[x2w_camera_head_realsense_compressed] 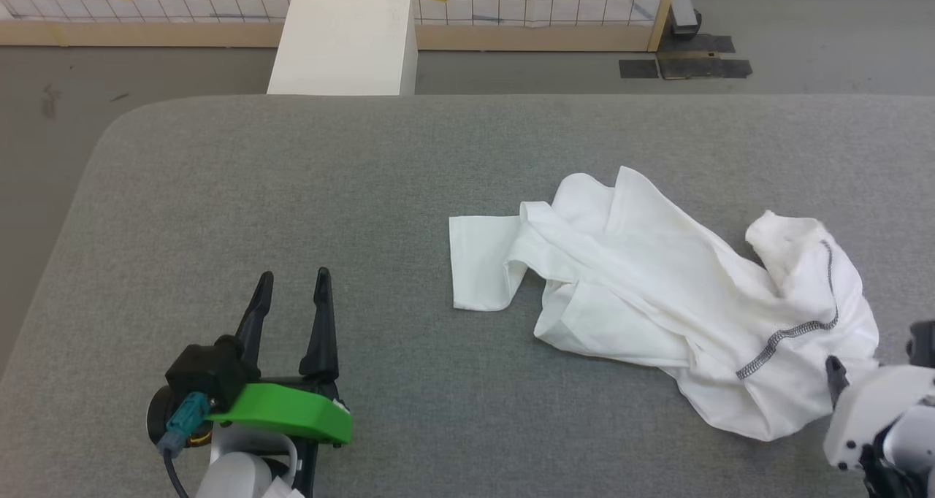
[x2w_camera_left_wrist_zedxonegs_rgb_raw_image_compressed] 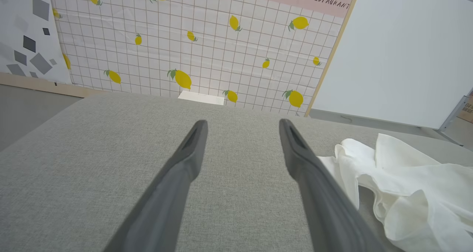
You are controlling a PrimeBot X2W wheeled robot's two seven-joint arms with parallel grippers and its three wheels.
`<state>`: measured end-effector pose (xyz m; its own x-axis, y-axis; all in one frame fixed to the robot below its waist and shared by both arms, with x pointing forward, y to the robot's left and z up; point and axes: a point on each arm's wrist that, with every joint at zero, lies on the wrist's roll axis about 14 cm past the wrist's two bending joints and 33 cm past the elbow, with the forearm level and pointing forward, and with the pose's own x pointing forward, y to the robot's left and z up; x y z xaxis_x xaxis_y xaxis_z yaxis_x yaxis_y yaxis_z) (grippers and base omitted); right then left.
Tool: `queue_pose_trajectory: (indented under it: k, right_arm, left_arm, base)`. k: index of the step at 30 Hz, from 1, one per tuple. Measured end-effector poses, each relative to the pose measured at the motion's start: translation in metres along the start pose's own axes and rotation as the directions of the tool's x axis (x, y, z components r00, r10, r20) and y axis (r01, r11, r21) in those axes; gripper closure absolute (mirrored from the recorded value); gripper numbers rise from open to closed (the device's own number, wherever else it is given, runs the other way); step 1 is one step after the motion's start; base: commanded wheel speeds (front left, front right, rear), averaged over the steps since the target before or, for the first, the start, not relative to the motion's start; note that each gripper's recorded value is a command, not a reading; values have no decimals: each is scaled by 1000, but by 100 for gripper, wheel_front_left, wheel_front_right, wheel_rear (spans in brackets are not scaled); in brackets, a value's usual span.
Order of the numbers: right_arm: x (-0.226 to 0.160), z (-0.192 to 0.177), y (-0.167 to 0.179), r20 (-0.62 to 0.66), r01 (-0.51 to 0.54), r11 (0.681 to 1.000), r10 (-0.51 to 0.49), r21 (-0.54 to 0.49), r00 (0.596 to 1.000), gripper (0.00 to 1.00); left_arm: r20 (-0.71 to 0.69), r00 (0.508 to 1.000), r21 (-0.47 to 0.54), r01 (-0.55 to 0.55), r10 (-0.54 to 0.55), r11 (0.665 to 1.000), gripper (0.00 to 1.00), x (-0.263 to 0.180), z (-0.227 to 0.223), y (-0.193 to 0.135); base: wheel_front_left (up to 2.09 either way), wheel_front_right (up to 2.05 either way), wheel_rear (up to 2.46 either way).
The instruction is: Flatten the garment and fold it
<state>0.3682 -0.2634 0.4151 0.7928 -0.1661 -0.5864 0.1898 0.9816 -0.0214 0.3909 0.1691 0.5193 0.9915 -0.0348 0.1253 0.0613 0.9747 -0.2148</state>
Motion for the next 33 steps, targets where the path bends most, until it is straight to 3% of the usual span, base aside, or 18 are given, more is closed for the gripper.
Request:
queue_pose_trajectory:
  k: [4,8,11,15,26,28,29,33]
  right_arm:
    - [-13,13,-9,103,20,1000,-20,-8,995,0]
    - [-30,59,11,325,-29,998,43,-47,945,0]
    - [-38,74,31,393,-68,994,98,-91,914,0]
    - [-28,72,49,326,-80,984,129,-160,936,0]
    - [28,67,48,79,-47,987,60,-157,995,0]
    - [36,53,44,-6,-43,989,42,-143,999,59]
    - [39,48,44,-34,-43,989,38,-141,999,100]
    - [42,57,55,-4,-71,988,71,-135,997,100]
  left_arm:
    - [5,1000,0,8,-8,1000,0,0,2,-2]
    - [12,1000,-2,21,-21,1000,0,0,4,-6]
    - [12,999,-2,29,-29,1000,0,1,4,-8]
    - [4,999,-3,38,-38,999,0,1,1,-11]
    - [-29,999,-4,33,-33,999,0,7,-12,-7]
    - [-30,999,-3,33,-33,999,0,9,-12,-7]
    - [-31,999,-2,30,-30,1000,0,10,-13,-6]
    - [-40,999,1,16,-16,1000,0,10,-16,-2]
  base:
    - [0,0,0]
    - [0,0,0]
    - [0,0,0]
    - [0,0,0]
    - [0,0,0]
    - [0,0,0]
    - [0,0,0]
    - [0,0,0]
